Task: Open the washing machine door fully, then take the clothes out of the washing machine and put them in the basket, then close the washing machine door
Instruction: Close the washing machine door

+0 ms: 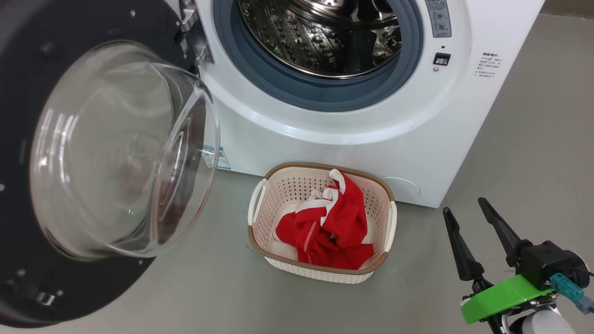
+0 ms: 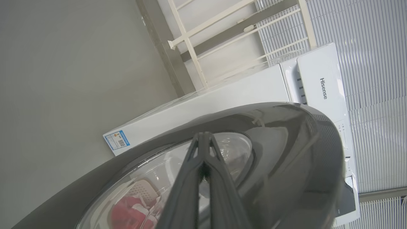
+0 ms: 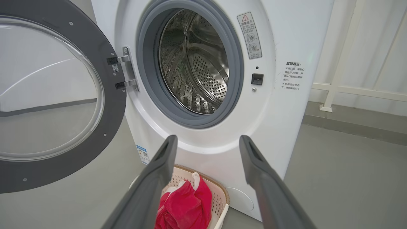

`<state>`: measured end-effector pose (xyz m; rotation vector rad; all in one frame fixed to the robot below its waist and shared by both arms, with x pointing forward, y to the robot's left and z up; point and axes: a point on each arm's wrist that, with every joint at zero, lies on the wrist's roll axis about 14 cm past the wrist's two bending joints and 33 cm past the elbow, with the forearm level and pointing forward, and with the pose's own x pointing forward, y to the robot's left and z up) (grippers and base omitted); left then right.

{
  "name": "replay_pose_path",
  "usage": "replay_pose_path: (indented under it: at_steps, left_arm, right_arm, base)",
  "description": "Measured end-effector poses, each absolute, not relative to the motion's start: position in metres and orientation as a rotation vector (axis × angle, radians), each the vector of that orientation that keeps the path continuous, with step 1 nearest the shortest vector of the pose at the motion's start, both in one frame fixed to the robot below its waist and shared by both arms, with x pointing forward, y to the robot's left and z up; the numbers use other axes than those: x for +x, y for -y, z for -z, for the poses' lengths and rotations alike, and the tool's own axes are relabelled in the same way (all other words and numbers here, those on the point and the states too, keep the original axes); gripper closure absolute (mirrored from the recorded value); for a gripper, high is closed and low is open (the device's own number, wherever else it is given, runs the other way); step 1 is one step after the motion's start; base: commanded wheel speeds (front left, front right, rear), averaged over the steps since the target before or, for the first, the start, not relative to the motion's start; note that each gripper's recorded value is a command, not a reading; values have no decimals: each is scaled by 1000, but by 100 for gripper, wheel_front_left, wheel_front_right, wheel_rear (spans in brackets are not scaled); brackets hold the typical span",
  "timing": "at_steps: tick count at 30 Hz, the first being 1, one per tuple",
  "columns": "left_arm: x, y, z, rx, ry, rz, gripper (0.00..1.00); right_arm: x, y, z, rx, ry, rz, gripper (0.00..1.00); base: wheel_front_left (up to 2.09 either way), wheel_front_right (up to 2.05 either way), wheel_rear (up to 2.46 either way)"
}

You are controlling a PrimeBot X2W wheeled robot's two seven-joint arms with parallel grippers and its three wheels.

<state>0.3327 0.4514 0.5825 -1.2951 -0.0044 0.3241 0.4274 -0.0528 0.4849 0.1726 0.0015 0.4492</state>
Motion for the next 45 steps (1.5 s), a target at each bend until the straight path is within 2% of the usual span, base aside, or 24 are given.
replay_pose_path:
  at_steps: [13, 45]
  left_arm:
    - [331, -385, -595, -1313, -16, -162, 100]
    - [341, -236, -602, -1260, -228, 183, 100]
  right_arm:
    - [425, 56, -484, 182, -4, -434, 0]
    - [410, 91, -500, 197, 40, -321, 0]
  base:
    - [0, 0, 0]
    - [0, 0, 0]
